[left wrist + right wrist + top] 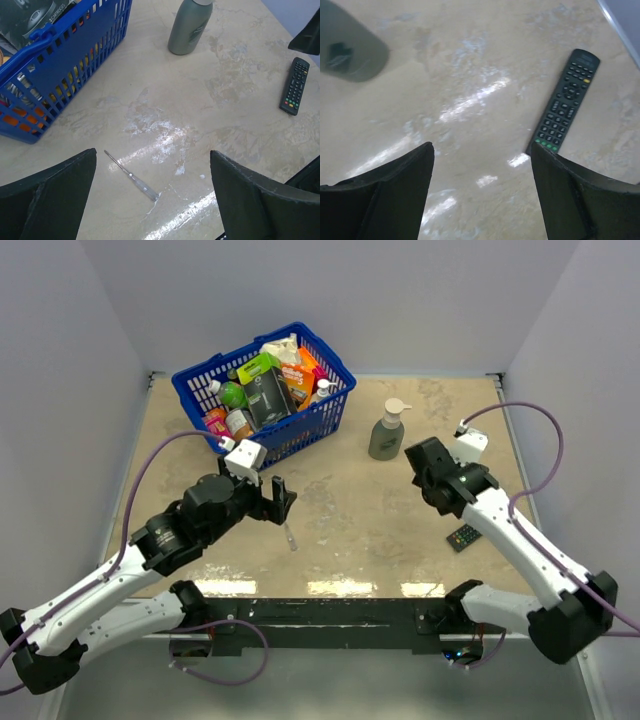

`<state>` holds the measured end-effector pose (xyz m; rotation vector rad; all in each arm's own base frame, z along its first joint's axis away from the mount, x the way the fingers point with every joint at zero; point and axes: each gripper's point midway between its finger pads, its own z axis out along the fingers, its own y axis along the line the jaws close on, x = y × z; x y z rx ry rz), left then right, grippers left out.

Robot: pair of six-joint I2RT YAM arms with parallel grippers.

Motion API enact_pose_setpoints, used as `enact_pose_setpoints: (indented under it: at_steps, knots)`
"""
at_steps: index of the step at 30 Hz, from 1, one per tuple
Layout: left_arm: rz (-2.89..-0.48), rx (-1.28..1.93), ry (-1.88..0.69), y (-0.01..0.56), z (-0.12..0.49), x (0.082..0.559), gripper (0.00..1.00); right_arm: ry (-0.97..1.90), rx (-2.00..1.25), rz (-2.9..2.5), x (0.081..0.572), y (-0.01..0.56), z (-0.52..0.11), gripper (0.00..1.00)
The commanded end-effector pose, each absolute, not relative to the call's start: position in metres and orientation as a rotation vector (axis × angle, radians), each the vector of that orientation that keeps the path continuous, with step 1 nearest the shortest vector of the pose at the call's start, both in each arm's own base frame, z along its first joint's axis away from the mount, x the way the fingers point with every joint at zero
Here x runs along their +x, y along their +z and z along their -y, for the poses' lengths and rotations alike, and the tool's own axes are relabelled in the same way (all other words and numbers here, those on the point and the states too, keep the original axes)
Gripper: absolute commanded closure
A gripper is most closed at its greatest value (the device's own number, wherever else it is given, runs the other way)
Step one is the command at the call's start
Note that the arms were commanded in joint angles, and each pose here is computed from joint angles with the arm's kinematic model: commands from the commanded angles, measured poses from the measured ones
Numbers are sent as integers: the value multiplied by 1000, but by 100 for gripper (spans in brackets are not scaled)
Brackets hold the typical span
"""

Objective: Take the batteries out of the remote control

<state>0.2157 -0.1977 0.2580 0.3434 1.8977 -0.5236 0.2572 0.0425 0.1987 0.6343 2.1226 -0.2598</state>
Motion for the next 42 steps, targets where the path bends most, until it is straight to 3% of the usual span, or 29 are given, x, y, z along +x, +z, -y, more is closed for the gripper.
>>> enact_pose_setpoints:
  at_steps: [1, 8, 13, 18, 29, 33, 42]
  knots:
    - [-1880, 389, -569, 258, 203, 211, 1, -488, 744, -2114, 269, 176, 9, 21]
    - [-1878, 374, -582, 259, 204, 210, 1, -488, 903, -2307, 273, 105, 52, 25]
    - [-1879, 351, -568, 257, 201, 211, 1, -448, 1010, -2352, 290, 83, 62, 11]
    - [-1876, 335, -564, 258, 199, 213, 2, -446, 1163, -2403, 299, 57, 80, 7]
    - [-1888, 343, -537, 252, 200, 216, 2, -549, 1219, -2387, 296, 36, 95, 7]
    - [-1894, 356, -527, 250, 201, 218, 2, -590, 1215, -2348, 294, 43, 102, 2]
    - [-1901, 390, -533, 246, 207, 219, 2, -681, 1279, -2237, 281, 68, 118, 1]
